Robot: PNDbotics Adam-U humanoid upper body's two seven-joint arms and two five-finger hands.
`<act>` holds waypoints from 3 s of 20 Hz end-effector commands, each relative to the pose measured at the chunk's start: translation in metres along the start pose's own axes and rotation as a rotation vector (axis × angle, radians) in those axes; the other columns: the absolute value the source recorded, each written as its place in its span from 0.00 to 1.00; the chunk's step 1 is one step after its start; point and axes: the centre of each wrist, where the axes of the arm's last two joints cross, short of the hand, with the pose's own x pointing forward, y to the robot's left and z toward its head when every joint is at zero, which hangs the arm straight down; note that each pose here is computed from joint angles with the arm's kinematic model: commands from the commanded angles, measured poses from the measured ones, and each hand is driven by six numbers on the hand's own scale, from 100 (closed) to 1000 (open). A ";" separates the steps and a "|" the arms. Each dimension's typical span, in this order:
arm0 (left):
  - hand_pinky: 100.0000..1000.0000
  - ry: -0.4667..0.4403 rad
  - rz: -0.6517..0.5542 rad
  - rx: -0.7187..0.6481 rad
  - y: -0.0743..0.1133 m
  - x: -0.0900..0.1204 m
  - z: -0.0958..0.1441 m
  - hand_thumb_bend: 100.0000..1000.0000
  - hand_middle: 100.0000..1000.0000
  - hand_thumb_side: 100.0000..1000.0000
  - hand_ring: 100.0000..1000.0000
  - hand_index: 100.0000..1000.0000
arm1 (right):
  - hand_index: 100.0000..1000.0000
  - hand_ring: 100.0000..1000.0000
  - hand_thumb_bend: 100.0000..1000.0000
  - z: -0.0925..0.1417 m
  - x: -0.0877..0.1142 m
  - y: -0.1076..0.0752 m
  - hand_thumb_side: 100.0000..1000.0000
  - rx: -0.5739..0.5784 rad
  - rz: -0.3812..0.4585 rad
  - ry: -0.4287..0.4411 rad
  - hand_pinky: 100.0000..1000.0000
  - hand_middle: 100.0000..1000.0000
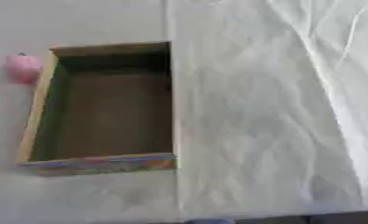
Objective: Pick up objects on the table and place them in the box.
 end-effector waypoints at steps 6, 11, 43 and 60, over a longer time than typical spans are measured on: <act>0.40 -0.041 -0.015 -0.009 0.001 0.007 -0.008 0.00 0.48 1.00 0.40 0.67 | 0.77 0.56 0.00 -0.006 0.006 -0.002 1.00 0.003 0.000 -0.030 0.47 0.55; 0.41 -0.139 -0.113 -0.106 0.003 0.020 -0.034 0.00 0.54 0.88 0.42 0.73 | 0.77 0.56 0.00 -0.007 0.007 -0.003 1.00 0.012 0.008 -0.031 0.47 0.55; 0.58 -0.229 -0.977 -1.100 -0.088 -0.035 -0.101 0.07 0.74 0.81 0.66 0.99 | 0.77 0.56 0.00 -0.006 0.007 0.004 1.00 0.066 -0.019 -0.013 0.47 0.55; 0.64 -0.121 -1.169 -1.409 -0.129 -0.090 -0.096 0.27 0.78 0.88 0.72 1.00 | 0.77 0.56 0.00 -0.004 0.006 0.004 1.00 0.077 -0.022 -0.002 0.47 0.54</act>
